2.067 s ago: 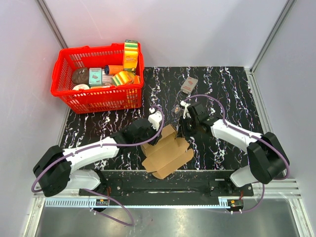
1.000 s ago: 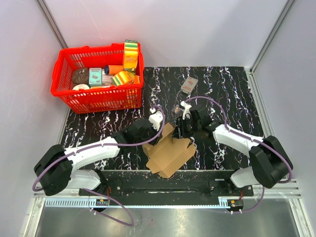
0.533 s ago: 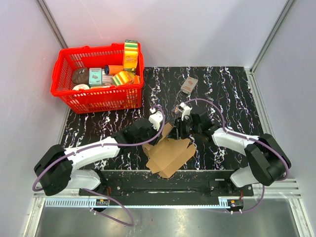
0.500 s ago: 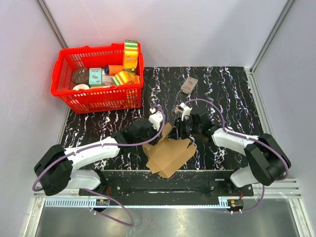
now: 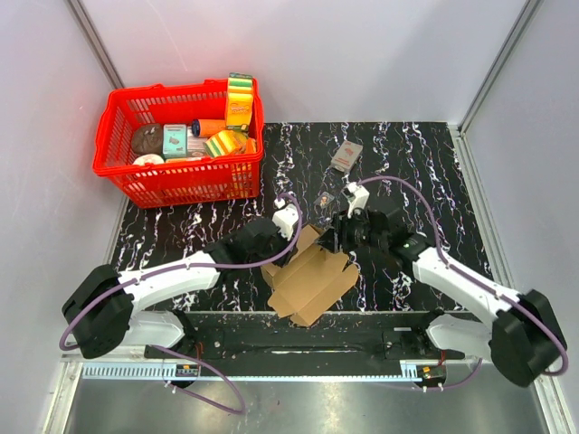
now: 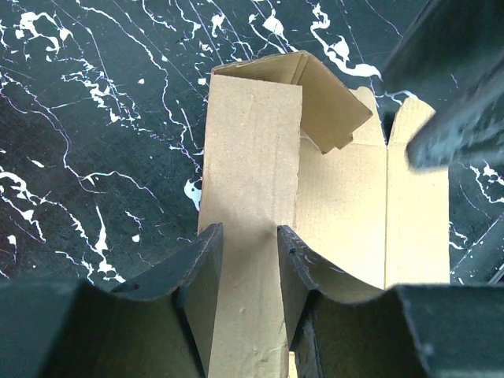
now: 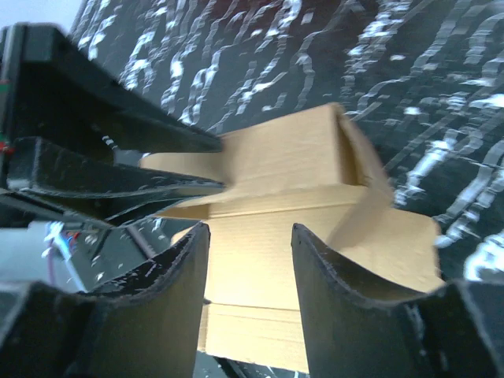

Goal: Fold the paper box

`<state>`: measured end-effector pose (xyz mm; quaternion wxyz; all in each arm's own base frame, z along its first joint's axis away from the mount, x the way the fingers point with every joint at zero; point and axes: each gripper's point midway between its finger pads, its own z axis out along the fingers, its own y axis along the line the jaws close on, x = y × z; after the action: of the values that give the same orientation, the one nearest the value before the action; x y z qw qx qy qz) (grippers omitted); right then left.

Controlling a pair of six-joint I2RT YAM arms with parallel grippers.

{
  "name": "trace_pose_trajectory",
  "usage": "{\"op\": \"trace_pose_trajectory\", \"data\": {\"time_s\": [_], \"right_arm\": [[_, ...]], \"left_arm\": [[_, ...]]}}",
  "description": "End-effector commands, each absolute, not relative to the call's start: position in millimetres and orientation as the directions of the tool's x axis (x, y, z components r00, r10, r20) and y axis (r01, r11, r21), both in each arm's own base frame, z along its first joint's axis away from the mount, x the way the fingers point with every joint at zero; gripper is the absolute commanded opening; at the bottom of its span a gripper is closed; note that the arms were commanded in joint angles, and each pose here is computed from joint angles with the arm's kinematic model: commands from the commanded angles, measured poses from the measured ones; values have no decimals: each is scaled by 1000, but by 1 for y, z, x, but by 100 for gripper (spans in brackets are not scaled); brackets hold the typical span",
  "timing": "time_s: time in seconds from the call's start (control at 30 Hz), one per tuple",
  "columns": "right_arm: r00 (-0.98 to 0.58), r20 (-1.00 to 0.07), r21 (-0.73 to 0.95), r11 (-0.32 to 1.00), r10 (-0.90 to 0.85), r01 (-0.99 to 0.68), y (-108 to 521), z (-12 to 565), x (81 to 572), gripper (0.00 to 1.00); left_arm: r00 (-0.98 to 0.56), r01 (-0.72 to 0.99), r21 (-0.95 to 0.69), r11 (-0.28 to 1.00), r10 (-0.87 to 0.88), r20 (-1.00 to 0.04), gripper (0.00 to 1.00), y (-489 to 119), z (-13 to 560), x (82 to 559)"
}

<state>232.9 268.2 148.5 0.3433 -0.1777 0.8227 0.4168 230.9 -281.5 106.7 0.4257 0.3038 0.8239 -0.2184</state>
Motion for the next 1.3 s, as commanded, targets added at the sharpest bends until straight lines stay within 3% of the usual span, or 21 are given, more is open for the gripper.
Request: {"op": "trace_pose_trajectory", "data": {"time_s": [0.0,0.1,0.27,0.6,0.87,1.27], "right_arm": [[-657,-753,389,836,45,-388,217,148,261,54],[-671,-737,288,935,79,-207,181,132,270,58],[-720,-692,208,970,52,-129,169,104,275,63],[-693,-717,149,952,-82,-267,192,82,303,54],[-606,-786,213,865,-125,-455,225,95,304,54],[-600,-777,222,810,-190,-543,242,79,304,53]], "left_arm": [[-455,688,-105,718,313,-834,38,-282,104,229],[-454,689,-107,716,312,-834,38,-283,105,229],[-454,690,-107,715,313,-834,38,-284,105,229],[-450,690,-104,716,312,-837,38,-284,109,230],[-450,691,-103,715,315,-836,38,-286,109,231],[-449,692,-101,715,317,-835,38,-287,109,231]]}}
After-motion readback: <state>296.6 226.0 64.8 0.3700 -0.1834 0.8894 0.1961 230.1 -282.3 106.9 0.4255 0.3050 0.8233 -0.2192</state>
